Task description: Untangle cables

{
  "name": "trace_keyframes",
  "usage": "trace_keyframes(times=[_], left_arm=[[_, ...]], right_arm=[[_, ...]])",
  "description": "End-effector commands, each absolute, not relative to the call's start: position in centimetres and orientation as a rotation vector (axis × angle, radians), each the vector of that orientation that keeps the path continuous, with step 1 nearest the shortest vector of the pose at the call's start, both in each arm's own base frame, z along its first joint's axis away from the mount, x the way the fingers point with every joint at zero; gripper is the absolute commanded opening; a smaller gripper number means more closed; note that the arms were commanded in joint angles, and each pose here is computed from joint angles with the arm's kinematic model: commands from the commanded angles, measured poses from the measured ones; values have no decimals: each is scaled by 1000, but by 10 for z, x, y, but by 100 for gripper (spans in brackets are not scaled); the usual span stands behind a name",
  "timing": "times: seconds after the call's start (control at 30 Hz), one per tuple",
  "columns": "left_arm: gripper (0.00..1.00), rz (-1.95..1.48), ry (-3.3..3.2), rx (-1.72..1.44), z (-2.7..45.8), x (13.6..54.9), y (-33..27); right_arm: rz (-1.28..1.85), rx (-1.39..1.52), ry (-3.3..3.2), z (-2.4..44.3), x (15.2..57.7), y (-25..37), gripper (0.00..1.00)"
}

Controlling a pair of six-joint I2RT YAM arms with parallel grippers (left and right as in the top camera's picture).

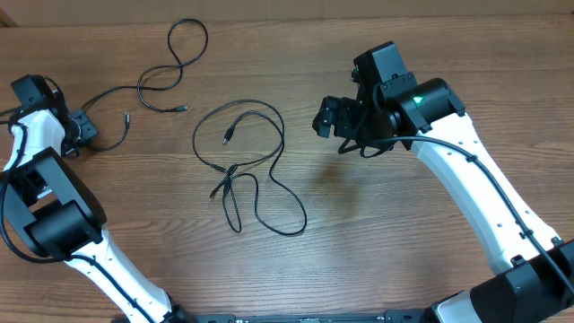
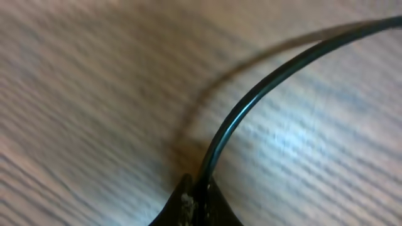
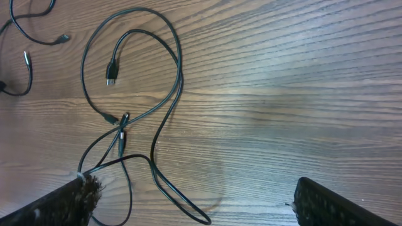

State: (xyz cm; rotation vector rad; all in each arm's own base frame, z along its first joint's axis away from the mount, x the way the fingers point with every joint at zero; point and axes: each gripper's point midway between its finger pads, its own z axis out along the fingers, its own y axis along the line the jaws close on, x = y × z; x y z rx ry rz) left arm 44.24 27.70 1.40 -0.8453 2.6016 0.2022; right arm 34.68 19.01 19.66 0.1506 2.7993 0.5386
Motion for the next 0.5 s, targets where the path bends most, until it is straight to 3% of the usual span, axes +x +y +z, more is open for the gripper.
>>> trace_keyframes(times=[0.0, 0.1, 0.37, 0.4, 0.47], left_arm=[[4, 271, 2532, -750, 38, 466, 292], [4, 329, 2421, -637, 76, 496, 307], [6, 499, 1910, -377, 258, 579, 331], [18, 496, 1883, -376, 264, 582, 331], [32, 469, 1873, -389, 260, 586, 330]], right_arm=[[543, 135, 2809, 193, 345, 193, 98], [541, 135, 2812, 193, 345, 193, 98], [545, 141, 2806, 194, 346, 194, 98], [547, 145, 2805, 194, 346, 194, 98], [549, 146, 2803, 194, 347, 194, 98]])
